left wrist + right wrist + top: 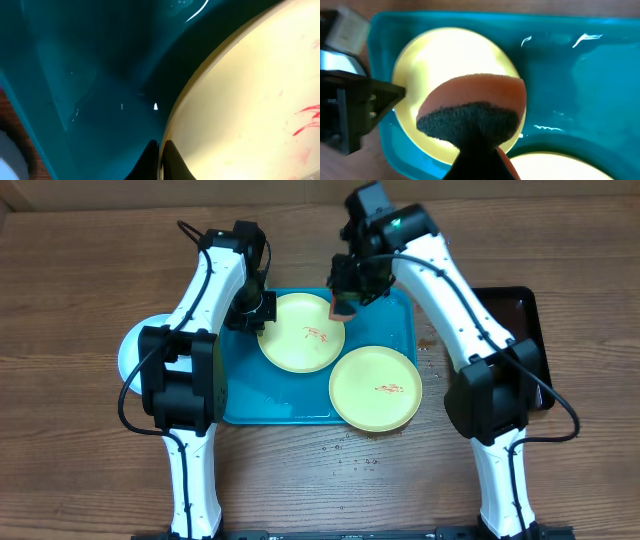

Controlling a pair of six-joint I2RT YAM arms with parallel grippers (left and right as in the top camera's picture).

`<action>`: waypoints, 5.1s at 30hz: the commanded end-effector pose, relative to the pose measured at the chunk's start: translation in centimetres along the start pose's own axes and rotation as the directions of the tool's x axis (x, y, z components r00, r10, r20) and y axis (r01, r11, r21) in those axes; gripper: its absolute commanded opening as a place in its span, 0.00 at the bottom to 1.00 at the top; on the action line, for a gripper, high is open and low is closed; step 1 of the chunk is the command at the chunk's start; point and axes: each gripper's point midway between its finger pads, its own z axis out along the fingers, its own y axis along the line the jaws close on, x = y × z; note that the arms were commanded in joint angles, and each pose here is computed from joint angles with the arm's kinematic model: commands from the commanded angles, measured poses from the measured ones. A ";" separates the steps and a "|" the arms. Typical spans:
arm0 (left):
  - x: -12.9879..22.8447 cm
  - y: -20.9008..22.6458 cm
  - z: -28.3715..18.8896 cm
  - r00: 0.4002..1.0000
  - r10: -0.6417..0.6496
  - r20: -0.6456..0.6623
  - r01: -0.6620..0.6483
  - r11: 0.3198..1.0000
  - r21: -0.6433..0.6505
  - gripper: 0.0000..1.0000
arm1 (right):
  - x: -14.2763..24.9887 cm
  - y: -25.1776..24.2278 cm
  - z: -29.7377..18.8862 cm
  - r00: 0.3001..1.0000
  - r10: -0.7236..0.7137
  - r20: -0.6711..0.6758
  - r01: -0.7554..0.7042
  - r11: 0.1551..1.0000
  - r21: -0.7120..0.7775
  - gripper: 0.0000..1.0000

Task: Clean dirty plates on tray and stack at the side
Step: 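Bring sponge with right gripper down onto the yellow plate, then scrub yellow plate with sponge while left gripper holds its rim, then lift sponge away from yellow plate with right gripper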

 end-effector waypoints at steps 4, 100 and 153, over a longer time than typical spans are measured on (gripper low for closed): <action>-0.1 0.6 0.7 0.999 -0.043 -0.011 0.043 0.999 -0.004 0.04 | 1.3 0.2 3.2 0.999 0.035 -0.031 -0.035 0.999 0.006 0.04; 0.7 0.1 0.4 0.989 0.140 -0.043 -0.134 0.984 0.115 0.04 | 5.0 6.2 12.9 0.998 -0.026 -0.058 0.019 0.993 -0.118 0.04; -1.2 2.3 -7.7 0.978 0.117 0.171 -0.113 0.993 -0.032 0.04 | -2.7 5.1 -10.1 0.984 -0.130 0.122 0.166 0.921 -0.352 0.04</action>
